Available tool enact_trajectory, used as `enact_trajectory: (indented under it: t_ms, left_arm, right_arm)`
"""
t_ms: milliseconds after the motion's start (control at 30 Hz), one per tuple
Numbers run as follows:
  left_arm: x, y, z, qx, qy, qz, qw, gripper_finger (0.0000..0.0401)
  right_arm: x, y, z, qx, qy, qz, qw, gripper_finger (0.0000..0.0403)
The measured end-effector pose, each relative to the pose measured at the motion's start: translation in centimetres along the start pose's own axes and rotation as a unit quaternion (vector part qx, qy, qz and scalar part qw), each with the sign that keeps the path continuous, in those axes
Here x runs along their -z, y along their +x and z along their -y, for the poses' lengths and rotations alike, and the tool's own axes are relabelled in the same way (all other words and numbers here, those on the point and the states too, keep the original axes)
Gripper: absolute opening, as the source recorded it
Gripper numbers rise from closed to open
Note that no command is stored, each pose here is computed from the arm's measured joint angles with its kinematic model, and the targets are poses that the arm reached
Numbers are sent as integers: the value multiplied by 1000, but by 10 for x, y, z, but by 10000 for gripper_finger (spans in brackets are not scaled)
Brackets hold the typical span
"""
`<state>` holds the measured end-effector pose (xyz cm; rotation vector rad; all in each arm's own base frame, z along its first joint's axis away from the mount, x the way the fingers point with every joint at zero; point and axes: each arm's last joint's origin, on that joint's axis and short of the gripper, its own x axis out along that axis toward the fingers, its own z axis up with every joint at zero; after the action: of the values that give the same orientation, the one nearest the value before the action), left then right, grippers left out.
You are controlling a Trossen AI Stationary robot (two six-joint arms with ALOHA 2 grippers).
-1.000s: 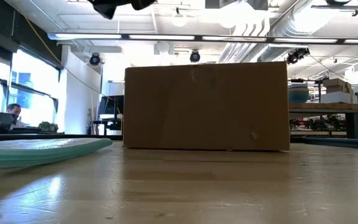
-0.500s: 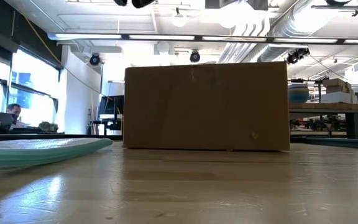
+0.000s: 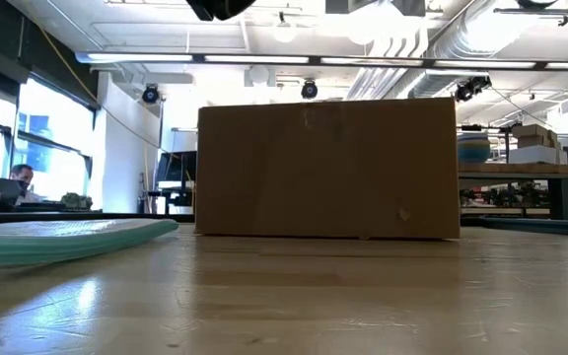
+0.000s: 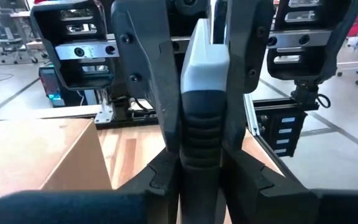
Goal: Unpack boxes
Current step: Open the cardboard box using the black cutter
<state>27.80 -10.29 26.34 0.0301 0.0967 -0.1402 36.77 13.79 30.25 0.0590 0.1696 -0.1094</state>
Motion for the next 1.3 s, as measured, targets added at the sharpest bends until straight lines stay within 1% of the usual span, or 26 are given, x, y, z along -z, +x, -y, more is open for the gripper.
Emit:
enact_trajectory:
  t_ms: [100, 200, 267, 400, 500, 600, 700, 800, 900, 967, 1067, 1133, 1200, 1300]
  left_arm:
    - [1, 0, 0, -2, -1, -3, 1000, 68]
    - [1, 0, -3, -10, -3, -6, 1000, 68]
    - [2, 1, -4, -12, -2, -12, 1000, 68]
    - [4, 0, -4, -20, -3, -15, 1000, 68]
    - [9, -3, -4, -23, -4, -13, 1000, 68]
    - [10, -12, -6, -25, -19, 31, 999, 68]
    - [12, -26, -10, -17, -36, 94, 995, 68]
    - [15, -38, -12, 17, -48, 164, 985, 68]
    - [13, -46, -14, 57, -57, 223, 972, 68]
    - [13, -48, -13, 63, -61, 233, 968, 67]
    - [12, -49, -13, 64, -62, 239, 967, 67]
    - [11, -49, -13, 64, -64, 241, 966, 67]
    - [11, -49, -13, 64, -64, 241, 966, 67]
    - [11, -49, -13, 64, -64, 244, 966, 67]
  right_arm:
    - [0, 0, 0, -1, -5, -1, 1000, 57]
    - [0, -1, -2, 1, -29, -1, 1000, 73]
    - [0, -4, -5, 16, -49, 0, 999, 88]
    - [-7, -22, -9, 49, -74, -11, 996, 131]
    - [-15, -42, -13, 62, -77, -15, 995, 168]
    - [-15, -57, -17, 56, -67, -40, 995, 205]
    - [-3, -62, -22, 49, -58, -78, 994, 232]
    - [21, -52, -28, 50, -48, -97, 993, 245]
    - [43, -31, -31, 59, -35, -64, 996, 247]
    - [44, -15, -33, 54, -34, -16, 998, 247]
    - [42, 4, -30, 55, -31, 59, 996, 247]
    - [39, 13, -25, 31, -27, 97, 994, 247]
    - [37, 20, -18, 6, -17, 117, 993, 247]
    - [38, 29, -8, -1, -3, 117, 993, 247]
